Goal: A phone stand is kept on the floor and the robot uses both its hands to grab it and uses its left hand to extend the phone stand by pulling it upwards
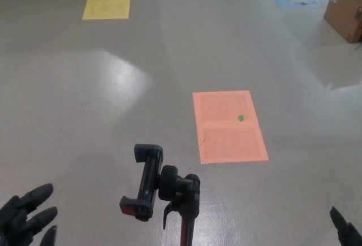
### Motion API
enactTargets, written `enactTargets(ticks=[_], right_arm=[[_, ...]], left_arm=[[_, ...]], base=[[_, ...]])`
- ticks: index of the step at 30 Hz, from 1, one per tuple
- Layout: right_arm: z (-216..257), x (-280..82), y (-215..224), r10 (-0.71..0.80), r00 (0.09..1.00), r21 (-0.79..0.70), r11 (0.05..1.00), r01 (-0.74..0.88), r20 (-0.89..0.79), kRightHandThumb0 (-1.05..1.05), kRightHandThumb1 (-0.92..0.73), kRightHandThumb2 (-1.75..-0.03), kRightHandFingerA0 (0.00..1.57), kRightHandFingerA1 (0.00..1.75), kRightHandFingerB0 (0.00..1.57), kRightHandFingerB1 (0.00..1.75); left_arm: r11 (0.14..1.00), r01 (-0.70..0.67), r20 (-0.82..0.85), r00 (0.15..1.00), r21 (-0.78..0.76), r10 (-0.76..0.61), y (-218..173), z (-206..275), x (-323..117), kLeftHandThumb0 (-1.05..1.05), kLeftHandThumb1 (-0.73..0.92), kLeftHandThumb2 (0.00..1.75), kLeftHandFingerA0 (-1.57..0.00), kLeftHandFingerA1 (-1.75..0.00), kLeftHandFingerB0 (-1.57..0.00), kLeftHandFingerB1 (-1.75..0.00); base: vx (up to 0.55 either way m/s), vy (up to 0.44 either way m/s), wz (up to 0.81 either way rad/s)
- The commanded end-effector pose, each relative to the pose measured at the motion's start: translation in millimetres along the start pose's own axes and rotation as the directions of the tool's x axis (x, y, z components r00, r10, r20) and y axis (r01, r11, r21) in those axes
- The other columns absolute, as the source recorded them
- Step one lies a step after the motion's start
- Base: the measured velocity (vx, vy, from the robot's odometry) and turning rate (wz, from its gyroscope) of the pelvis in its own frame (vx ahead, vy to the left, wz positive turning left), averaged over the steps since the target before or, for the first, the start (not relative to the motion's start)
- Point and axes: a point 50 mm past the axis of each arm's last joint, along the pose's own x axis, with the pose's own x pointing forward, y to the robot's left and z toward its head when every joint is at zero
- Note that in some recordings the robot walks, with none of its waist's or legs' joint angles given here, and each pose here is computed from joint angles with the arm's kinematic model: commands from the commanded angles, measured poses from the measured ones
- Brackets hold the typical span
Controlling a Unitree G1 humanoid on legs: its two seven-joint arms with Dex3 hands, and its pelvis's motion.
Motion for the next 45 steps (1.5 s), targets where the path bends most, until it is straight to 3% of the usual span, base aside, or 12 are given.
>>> enactTargets(ticks=[1,7,12,13,18,20,21,31,33,37,43,45], right_arm=[[6.6,-0.5,2.8,0.013,0.998,0.011,1.000,-0.014,0.066,-0.97,-0.63,-0.95,0.00,0.00,0.00,0.03],[13.3,0.3,9.0,0.062,0.992,0.002,0.998,-0.062,0.111,-0.78,-0.75,-0.63,0.00,0.00,0.00,0.00],[20.7,1.3,14.1,0.083,0.988,-0.013,0.997,-0.082,0.134,-0.88,-0.59,-0.91,0.00,0.00,0.00,0.01],[28.6,4.0,22.0,0.095,0.983,-0.040,0.995,-0.090,0.157,-0.91,-0.77,-0.63,0.00,0.00,0.00,0.00],[50.5,8.7,49.3,0.198,0.957,-0.150,0.974,-0.168,0.213,-0.95,-0.66,-0.97,0.00,0.00,0.00,0.00],[52.5,9.6,52.6,0.202,0.957,-0.155,0.973,-0.171,0.208,-0.98,-0.65,-0.97,0.00,0.00,0.00,0.00],[55.2,11.2,56.2,0.200,0.958,-0.156,0.973,-0.170,0.206,-0.98,-0.62,-0.96,0.00,0.00,0.00,0.00],[73.1,21.5,80.4,0.233,0.955,-0.201,0.960,-0.195,0.186,-1.03,-0.68,-0.67,0.00,0.00,0.00,0.00],[75.8,21.6,85.0,0.242,0.955,-0.201,0.958,-0.207,0.173,-1.00,-0.70,-0.62,0.00,0.00,0.00,0.00],[81.9,27.8,93.8,0.262,0.949,-0.226,0.949,-0.220,0.174,-0.97,-0.56,-0.94,0.00,0.00,0.00,0.00],[84.0,33.5,99.5,0.260,0.948,-0.237,0.947,-0.215,0.182,-0.95,-0.71,-0.62,0.00,0.00,0.00,0.00],[82.0,31.1,104.2,0.267,0.946,-0.239,0.946,-0.221,0.182,-0.95,-0.72,-0.62,0.00,0.00,0.00,0.00]], left_arm=[[1.000,-0.002,0.066,0.998,-0.022,0.003,3.1,6.3,-3.1,-0.75,0.54,0.95,-0.42,-0.50,-0.39,-0.48],[1.000,0.005,0.078,0.997,-0.022,-0.003,1.8,6.6,-4.5,-0.84,0.60,0.98,-0.36,-0.47,-0.37,-0.45],[0.999,0.011,0.085,0.996,-0.038,-0.008,1.0,7.3,-5.2,-0.85,0.61,0.97,-0.38,-0.47,-0.38,-0.45],[0.999,0.013,0.095,0.995,-0.040,-0.009,0.6,9.2,-4.9,-0.81,0.67,0.62,-0.45,-0.35,-0.47,-0.34],[0.999,0.036,0.157,0.987,-0.016,-0.033,-5.2,21.0,-2.4,-0.89,0.62,0.99,-0.40,-0.47,-0.37,-0.44],[0.999,0.041,0.174,0.984,-0.006,-0.039,-7.4,24.7,-1.1,-0.84,0.68,0.63,-0.44,-0.35,-0.45,-0.34],[0.999,0.051,0.194,0.980,0.000,-0.050,-10.7,29.4,0.6,-0.87,0.62,0.99,-0.34,-0.46,-0.36,-0.45],[0.985,0.175,0.338,0.926,0.013,-0.169,-49.5,72.8,9.7,-0.89,0.61,0.97,-0.35,-0.46,-0.34,-0.44],[0.978,0.209,0.356,0.913,0.015,-0.201,-59.1,79.1,10.7,-0.81,0.66,0.61,-0.40,-0.35,-0.41,-0.33],[0.947,0.321,0.383,0.875,-0.003,-0.295,-83.9,89.2,14.4,-0.82,0.63,0.61,-0.38,-0.35,-0.39,-0.32],[0.918,0.397,0.377,0.850,-0.002,-0.367,-109.7,96.6,15.7,-0.84,0.50,0.91,-0.29,-0.45,-0.32,-0.43],[0.910,0.414,0.371,0.845,0.001,-0.385,-116.1,97.9,12.8,-0.85,0.61,0.61,-0.36,-0.34,-0.39,-0.33]], base=[[0.00,0.000,0.00],[0.00,0.000,0.00],[0.00,0.000,0.00],[0.00,0.000,0.00],[0.00,0.000,0.00],[0.00,0.000,0.00],[0.00,0.000,0.00],[0.00,0.000,0.00],[0.00,0.000,0.00],[0.00,0.000,0.00],[0.00,0.000,0.00],[0.00,0.000,0.00]])
